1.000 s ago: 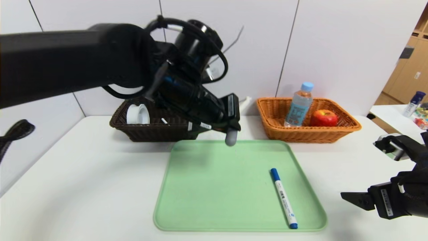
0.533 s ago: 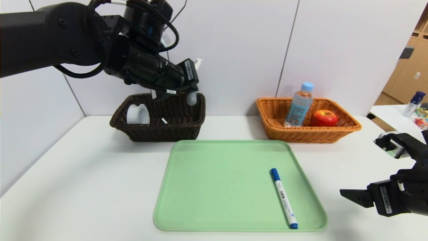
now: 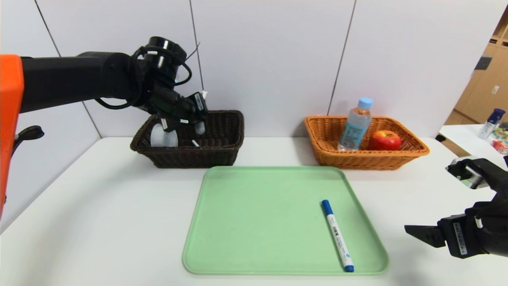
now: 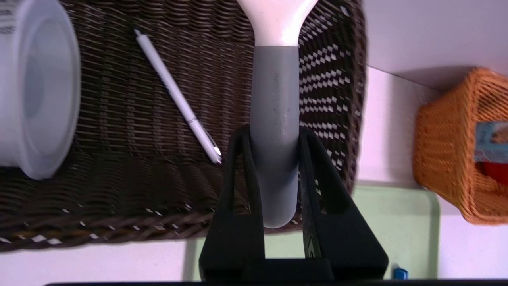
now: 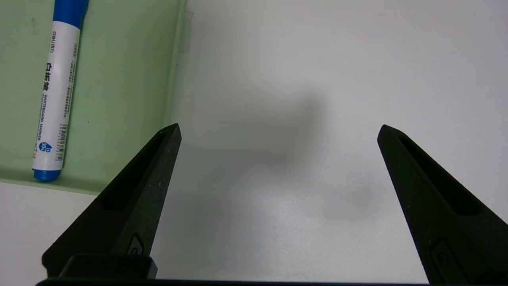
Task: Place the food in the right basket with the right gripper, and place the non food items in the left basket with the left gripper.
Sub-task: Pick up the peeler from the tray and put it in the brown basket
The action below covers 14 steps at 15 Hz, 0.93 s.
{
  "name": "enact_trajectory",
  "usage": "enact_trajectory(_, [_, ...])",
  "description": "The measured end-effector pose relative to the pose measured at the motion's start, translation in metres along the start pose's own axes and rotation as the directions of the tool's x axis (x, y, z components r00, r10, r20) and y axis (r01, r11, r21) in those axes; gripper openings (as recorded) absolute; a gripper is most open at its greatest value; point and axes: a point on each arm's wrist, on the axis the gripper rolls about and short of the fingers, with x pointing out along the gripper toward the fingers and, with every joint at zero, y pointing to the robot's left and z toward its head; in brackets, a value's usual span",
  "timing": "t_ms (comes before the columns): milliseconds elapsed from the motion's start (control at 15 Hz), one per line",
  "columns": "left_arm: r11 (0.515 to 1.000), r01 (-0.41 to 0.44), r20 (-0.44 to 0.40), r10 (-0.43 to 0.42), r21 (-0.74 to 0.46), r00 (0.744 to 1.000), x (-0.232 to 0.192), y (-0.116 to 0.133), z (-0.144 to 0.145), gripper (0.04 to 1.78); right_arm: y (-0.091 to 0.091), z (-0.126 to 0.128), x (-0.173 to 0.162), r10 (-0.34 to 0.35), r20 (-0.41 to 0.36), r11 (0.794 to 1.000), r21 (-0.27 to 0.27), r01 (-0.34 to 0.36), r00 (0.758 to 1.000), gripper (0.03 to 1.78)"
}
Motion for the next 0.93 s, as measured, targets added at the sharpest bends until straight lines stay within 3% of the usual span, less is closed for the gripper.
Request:
enact_trajectory(600, [0.996,-0.085,-0.036,0.083,-0.03,0.996,0.04,0.031,0.001,0.29,0.0,-0.001,-0.004,0.002,0.014,1.0,0.0,-0.002,1.0,1.71])
enact_trajectory(933, [0.996,-0.089,-0.039,0.088,-0.033,0.995,0.043,0.032,0.0,0.29,0.0,0.0,-0.004,0.001,0.018,1.0,0.0,-0.001,1.0,1.71])
